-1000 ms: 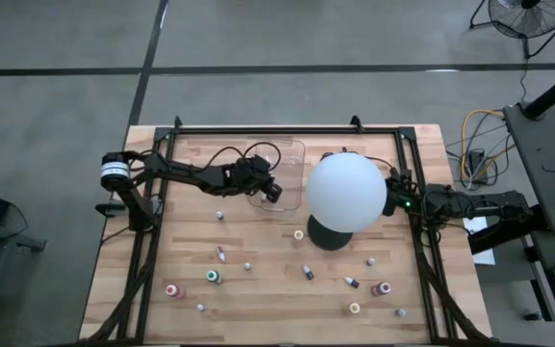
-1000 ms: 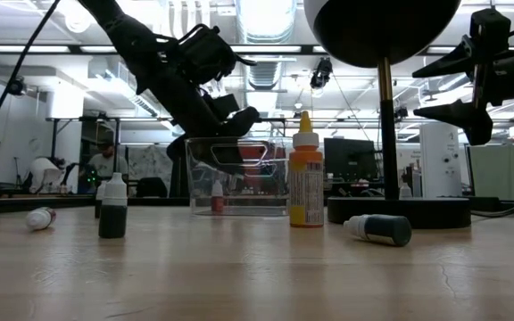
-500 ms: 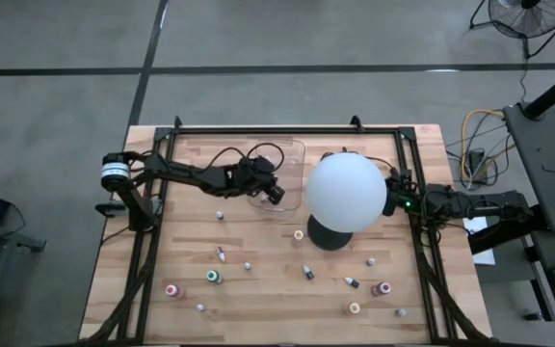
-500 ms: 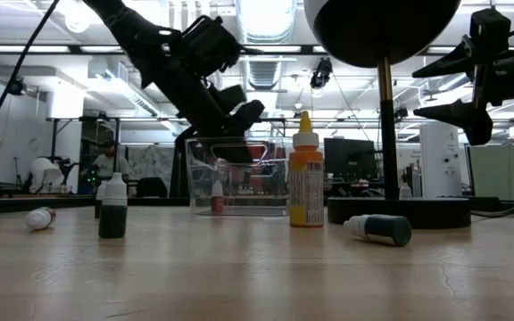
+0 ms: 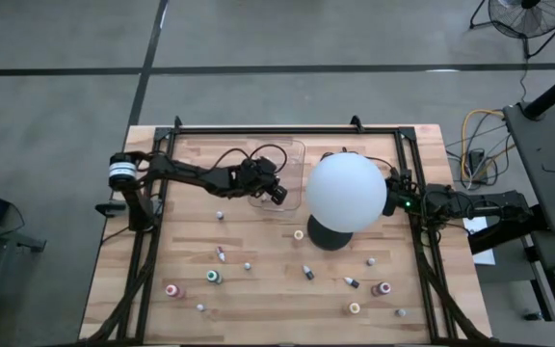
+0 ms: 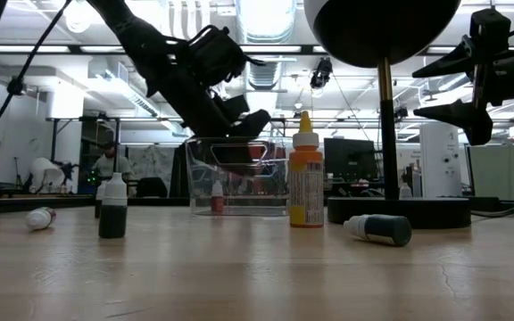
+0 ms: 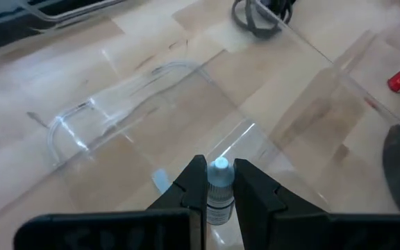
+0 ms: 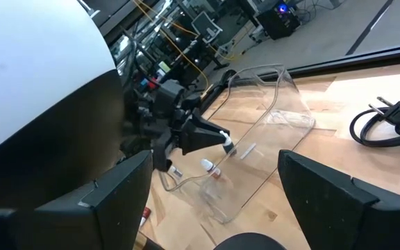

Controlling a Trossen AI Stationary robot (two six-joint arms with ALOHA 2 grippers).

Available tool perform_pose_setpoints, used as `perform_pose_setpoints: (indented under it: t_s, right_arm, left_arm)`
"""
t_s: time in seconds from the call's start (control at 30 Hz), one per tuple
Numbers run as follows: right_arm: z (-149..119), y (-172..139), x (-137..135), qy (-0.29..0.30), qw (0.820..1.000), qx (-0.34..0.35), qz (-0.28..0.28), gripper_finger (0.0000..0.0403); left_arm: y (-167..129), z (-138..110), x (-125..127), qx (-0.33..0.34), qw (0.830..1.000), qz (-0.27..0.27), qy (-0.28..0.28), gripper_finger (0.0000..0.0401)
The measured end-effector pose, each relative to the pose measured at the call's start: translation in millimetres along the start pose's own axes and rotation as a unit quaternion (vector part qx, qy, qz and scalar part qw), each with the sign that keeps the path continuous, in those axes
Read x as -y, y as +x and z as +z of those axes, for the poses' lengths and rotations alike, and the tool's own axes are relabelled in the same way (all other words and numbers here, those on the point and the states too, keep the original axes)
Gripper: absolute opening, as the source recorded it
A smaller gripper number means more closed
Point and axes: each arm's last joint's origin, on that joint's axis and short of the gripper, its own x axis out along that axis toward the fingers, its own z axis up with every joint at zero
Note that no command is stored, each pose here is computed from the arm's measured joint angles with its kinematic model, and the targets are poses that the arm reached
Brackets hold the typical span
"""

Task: Pick & Place food coloring
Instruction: Put the small white food coloring bottle into the transparent bin

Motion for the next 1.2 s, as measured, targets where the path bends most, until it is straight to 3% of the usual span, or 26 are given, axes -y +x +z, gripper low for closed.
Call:
perform_pose_setpoints:
  t_s: [1.2]
  right_arm:
    - [0.0, 0.0, 0.0, 0.0, 1.0, 0.0, 0.0, 0.0302]
  left_arm:
    - [5.9, -9.3, 0.4, -0.017, 1.0, 0.001, 0.007, 0.0054]
